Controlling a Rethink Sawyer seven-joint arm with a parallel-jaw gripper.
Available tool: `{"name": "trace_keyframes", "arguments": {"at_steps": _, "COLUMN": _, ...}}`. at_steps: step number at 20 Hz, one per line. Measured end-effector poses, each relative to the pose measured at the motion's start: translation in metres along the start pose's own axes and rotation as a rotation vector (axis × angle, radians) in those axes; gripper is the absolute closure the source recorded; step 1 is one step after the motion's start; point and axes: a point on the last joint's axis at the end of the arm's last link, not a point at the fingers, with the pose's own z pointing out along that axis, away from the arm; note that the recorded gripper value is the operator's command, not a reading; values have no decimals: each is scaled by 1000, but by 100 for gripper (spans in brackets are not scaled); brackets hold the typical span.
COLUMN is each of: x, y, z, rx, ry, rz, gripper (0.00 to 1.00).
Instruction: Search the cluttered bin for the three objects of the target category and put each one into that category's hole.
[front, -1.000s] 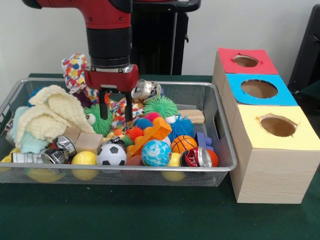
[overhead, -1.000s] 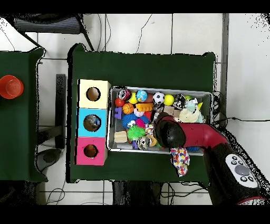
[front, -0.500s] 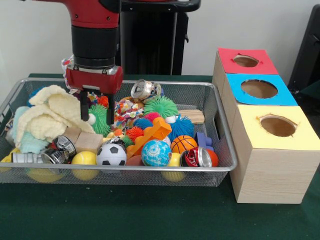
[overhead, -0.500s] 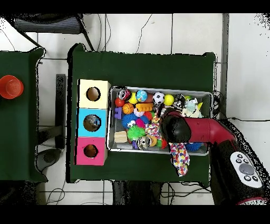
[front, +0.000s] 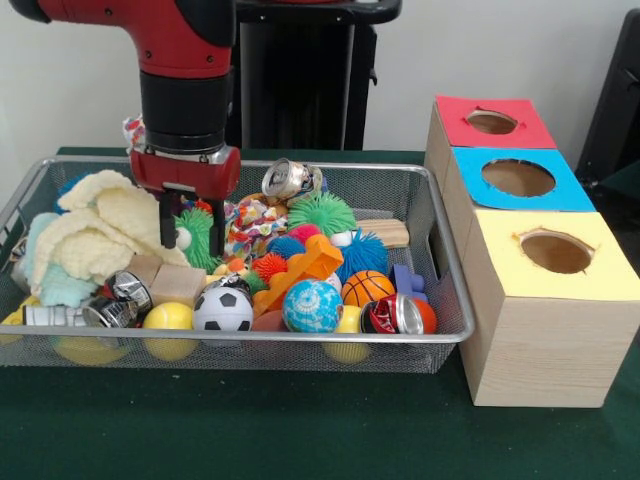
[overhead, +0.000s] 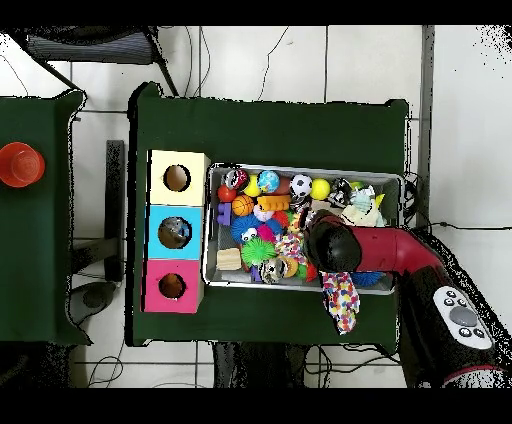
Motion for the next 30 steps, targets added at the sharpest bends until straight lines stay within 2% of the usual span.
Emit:
{"name": "trace_keyframes", "arguments": {"at_steps": 10, "x": 4, "y": -12, "z": 1, "rx": 3, "ry": 19, "rz": 24, "gripper": 0}}
{"name": "trace_keyframes", "arguments": {"at_steps": 19, "x": 12, "y": -25, "z": 1, "rx": -3, "ry": 39, "rz": 65, "gripper": 0}}
{"name": "trace_keyframes", "arguments": {"at_steps": 30, "x": 33, "y": -9, "z": 1, "rx": -42, "ry": 88, "rz": 86, "gripper": 0}}
